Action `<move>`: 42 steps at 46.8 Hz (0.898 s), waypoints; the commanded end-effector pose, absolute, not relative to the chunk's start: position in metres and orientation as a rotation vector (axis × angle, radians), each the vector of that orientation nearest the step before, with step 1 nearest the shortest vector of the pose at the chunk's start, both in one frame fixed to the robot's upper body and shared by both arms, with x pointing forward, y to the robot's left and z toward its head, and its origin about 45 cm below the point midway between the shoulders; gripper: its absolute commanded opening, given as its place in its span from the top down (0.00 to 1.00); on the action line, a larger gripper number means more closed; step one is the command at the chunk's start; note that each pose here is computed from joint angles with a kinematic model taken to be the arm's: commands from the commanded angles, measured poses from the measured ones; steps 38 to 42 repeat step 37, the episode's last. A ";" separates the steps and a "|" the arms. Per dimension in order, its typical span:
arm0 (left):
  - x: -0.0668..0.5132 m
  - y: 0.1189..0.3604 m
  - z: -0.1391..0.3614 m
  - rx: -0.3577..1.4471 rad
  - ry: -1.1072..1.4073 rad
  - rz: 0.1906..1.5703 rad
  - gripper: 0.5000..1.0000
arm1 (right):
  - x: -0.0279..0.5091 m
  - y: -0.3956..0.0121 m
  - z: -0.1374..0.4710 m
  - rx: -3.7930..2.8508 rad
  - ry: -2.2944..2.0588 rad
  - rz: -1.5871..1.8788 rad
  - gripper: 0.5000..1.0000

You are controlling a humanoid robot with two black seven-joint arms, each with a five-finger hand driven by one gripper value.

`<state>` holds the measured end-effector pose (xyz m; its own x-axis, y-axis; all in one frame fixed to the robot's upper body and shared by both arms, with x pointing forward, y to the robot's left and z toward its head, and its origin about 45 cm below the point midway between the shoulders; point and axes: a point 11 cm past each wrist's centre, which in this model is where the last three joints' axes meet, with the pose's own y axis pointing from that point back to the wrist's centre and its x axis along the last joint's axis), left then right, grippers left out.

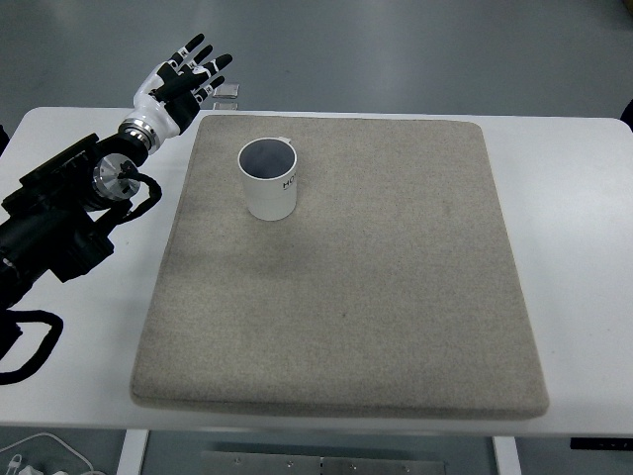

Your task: Flip white cup upright

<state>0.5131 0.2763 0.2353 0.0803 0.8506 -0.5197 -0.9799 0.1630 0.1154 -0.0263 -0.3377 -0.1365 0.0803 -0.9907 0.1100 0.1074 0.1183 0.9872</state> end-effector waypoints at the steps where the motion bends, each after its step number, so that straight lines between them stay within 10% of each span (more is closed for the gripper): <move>1: 0.512 0.280 0.229 -0.296 0.592 1.409 0.02 | -0.026 -0.338 -0.136 1.078 -1.126 -1.123 0.14; 42: 0.514 0.272 0.221 -0.454 0.712 1.435 0.01 | -0.027 -0.338 -0.136 1.075 -1.122 -1.126 0.14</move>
